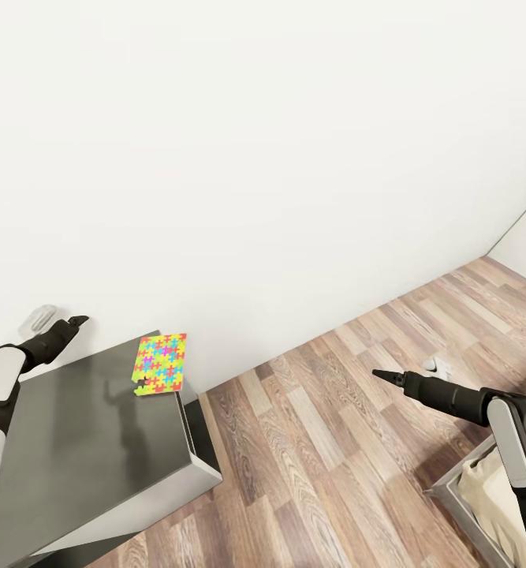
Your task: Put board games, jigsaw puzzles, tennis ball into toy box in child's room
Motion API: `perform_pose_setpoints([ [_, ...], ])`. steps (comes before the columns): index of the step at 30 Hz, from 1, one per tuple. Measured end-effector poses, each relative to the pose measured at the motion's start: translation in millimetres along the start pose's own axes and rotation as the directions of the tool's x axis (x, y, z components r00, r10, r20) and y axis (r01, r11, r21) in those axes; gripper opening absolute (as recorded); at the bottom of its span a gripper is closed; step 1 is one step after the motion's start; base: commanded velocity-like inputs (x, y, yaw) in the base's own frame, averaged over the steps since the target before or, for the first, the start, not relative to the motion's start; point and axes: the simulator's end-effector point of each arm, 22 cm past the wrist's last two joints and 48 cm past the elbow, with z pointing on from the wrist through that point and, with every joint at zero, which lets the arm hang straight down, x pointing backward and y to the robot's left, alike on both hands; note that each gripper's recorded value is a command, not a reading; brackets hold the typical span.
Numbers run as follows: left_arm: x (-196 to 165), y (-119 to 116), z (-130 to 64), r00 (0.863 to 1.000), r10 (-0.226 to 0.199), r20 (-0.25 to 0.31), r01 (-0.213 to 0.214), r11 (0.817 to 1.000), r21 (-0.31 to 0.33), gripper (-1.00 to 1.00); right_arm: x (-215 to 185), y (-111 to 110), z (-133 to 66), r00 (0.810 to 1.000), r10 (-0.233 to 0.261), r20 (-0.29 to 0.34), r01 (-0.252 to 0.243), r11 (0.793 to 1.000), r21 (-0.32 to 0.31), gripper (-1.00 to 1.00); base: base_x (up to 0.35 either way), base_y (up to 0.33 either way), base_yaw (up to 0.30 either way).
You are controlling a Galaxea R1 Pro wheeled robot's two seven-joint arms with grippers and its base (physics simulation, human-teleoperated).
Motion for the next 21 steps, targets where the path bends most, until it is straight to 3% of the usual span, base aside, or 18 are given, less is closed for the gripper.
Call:
perform_pose_setpoints([
  [5,-1,4,-1.7,1.000,0.001,0.001,-0.001,1.000,-0.004,1.00,2,2,2.1,1.000,0.004,-0.003,-0.004,1.000,-0.004,1.00,0.000,0.000,0.000],
  [14,-19,24,-13.7,1.000,0.016,0.019,-0.016,1.000,-0.020,1.00,17,25,19.5,0.999,0.018,-0.027,-0.019,0.998,-0.053,1.00,0.000,0.000,0.000],
  [21,-22,25,-18.3,1.000,0.019,0.020,-0.019,1.000,-0.016,1.00,21,37,24.0,0.999,0.023,-0.028,-0.025,0.997,-0.073,1.00,0.000,0.000,0.000],
])
